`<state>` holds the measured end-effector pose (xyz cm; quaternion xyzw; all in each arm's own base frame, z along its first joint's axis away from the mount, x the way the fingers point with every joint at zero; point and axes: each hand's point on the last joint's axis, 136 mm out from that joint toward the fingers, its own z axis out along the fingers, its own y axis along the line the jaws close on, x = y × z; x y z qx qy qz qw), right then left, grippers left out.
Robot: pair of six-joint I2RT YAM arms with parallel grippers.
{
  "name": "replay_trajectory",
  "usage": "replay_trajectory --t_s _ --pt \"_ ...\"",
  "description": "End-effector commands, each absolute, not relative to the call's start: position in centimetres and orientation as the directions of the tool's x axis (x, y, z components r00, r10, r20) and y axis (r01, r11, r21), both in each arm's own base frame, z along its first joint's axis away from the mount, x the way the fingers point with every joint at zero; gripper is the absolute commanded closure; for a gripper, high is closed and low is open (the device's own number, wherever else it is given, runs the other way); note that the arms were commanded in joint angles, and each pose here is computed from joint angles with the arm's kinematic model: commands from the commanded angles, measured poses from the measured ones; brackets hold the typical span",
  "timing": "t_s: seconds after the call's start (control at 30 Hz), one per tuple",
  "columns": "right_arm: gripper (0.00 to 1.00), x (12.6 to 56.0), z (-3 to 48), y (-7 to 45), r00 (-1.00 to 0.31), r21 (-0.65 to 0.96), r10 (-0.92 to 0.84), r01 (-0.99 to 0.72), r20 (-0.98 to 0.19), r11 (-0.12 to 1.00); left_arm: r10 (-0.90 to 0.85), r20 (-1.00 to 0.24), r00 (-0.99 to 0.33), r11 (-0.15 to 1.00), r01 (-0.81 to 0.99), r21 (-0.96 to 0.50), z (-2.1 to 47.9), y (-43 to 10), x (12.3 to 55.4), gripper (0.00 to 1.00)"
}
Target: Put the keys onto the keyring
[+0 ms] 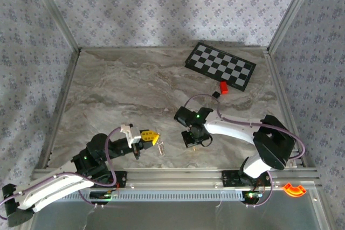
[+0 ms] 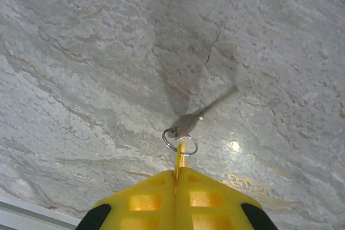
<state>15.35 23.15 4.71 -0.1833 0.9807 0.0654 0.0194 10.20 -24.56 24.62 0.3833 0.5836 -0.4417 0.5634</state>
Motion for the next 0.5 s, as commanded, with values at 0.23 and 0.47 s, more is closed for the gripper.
replay_trajectory --t_s 0.23,0.47 --pt "0.96 16.2 3.3 21.5 -0.929 0.167 -0.368 -0.368 -0.03 0.915 -0.086 -0.995 -0.057 0.326 0.942 -0.082 25.4 -24.3 10.4 1.0" --pt "0.79 17.1 3.9 20.5 -0.921 0.098 -0.385 -0.389 -0.054 0.916 -0.085 -0.995 -0.06 0.325 0.942 -0.085 25.3 -24.4 10.4 1.0"
